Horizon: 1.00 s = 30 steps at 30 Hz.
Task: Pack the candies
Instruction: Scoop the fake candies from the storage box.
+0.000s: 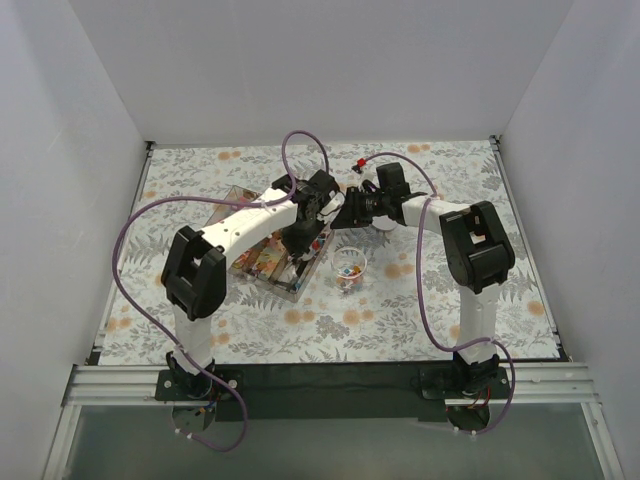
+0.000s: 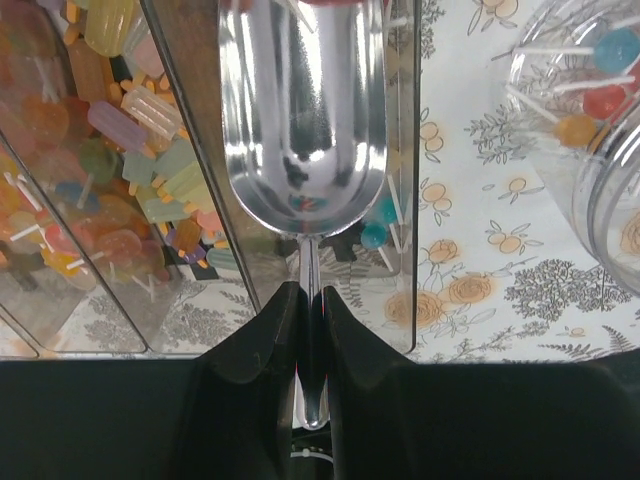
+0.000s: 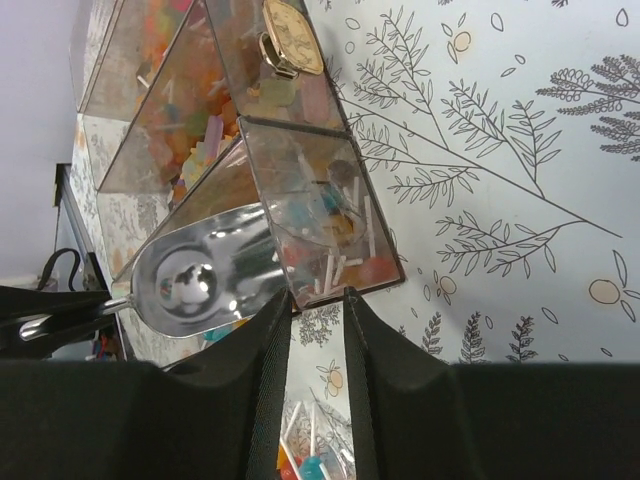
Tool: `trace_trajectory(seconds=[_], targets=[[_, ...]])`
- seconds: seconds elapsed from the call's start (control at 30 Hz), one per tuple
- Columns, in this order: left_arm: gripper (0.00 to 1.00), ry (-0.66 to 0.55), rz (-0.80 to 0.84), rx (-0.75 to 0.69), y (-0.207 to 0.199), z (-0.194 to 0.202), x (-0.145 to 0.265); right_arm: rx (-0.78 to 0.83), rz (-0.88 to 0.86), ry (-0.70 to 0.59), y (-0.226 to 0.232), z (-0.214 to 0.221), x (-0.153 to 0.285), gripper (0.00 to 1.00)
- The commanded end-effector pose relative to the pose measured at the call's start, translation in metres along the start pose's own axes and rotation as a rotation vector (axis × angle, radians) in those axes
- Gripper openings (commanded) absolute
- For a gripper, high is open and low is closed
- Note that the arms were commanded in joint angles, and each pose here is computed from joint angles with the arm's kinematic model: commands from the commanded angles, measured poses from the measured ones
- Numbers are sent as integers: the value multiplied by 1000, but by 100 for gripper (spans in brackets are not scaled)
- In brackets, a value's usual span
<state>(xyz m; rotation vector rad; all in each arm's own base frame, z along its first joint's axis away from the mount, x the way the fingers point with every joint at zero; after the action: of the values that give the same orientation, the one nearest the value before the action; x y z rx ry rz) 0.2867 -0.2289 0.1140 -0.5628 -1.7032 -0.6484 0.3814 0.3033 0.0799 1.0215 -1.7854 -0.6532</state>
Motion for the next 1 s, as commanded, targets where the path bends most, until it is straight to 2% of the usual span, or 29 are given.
trace_trajectory(seconds=[0.0, 0.13, 0.47, 0.63, 0.83, 0.97], targets=[[0, -82, 52, -2, -6, -24, -4, 68, -104, 9, 31, -7, -9, 32], [0, -86, 74, 0, -10, -22, -16, 60, -108, 14, 31, -4, -10, 28], [0, -142, 53, 29, -7, -24, -17, 56, -106, 14, 31, -1, -8, 27], [0, -190, -2, 42, 3, -20, -4, 60, -102, 10, 30, -1, -7, 31], [0, -186, -22, 46, 5, -6, -9, 69, -93, -1, 32, -2, -3, 38], [0, -236, -40, 59, 8, -3, -7, 82, -81, -13, 32, -2, 2, 43]])
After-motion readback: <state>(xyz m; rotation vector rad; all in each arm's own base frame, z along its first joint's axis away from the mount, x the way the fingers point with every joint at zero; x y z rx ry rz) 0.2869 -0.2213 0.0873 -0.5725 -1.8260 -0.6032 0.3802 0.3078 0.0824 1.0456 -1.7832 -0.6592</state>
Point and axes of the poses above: each gripper's point midway between its finger pads, its own x axis back along the fingers, its own y axis along the line the jaws close on, z = x × y, the point moved 1 cm from there along x, back along the fingers, and after that the axes turned 7 degrees about -x, right-handed, at the moved point
